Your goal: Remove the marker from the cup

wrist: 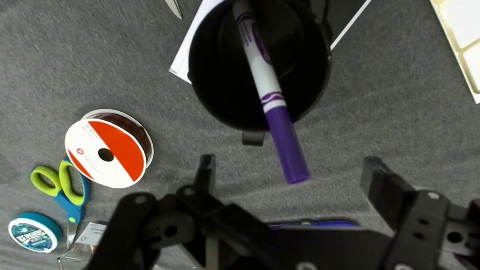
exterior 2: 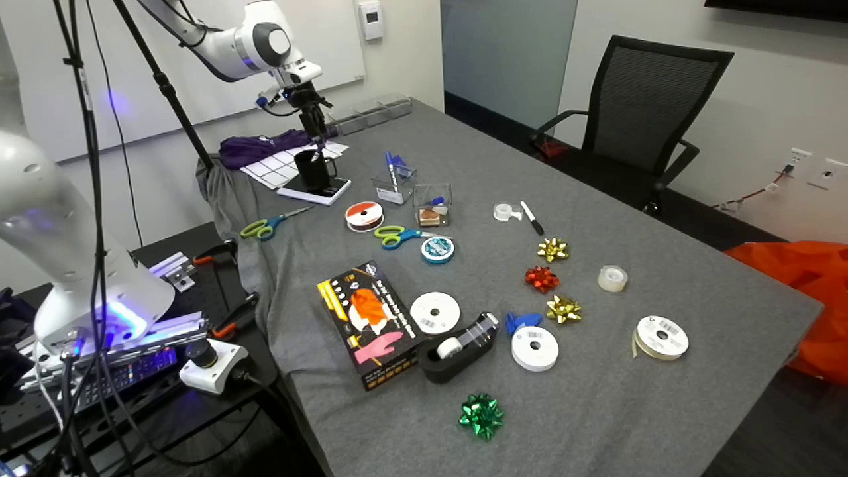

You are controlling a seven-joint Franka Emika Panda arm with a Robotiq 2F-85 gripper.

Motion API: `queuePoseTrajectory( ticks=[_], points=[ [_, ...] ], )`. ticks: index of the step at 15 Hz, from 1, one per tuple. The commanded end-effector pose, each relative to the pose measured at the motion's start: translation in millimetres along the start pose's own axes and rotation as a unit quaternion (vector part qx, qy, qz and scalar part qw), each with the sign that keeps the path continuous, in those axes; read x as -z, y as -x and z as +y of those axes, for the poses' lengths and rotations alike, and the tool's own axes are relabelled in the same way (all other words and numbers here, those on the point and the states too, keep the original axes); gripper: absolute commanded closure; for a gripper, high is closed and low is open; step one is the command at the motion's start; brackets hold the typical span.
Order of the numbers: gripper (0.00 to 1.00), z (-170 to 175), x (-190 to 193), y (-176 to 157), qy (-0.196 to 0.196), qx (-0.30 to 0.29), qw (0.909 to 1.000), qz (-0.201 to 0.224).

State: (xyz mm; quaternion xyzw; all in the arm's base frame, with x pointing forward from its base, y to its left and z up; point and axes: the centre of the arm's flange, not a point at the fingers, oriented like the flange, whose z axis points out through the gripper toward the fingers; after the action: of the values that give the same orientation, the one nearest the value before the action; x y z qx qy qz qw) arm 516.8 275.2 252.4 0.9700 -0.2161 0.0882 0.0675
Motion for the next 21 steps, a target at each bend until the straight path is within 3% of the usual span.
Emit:
queuePoseTrajectory(
  ticks=[1,5,7,17,19,21],
  points=[
    [0.0,-15,-20,-2,0.024,0.012,0.9996,0.008],
    [0.0,-12,-31,2,0.037,0.03,0.9989,0.008],
    [0.26,-10,-33,2,0.042,0.032,0.9986,0.008],
    [0.97,2,-20,0,0.029,0.032,0.999,0.014],
    [1.0,6,-15,0,0.025,0.034,0.999,0.015],
    [0.96,11,-9,0,0.022,0.038,0.9989,0.015]
  ],
)
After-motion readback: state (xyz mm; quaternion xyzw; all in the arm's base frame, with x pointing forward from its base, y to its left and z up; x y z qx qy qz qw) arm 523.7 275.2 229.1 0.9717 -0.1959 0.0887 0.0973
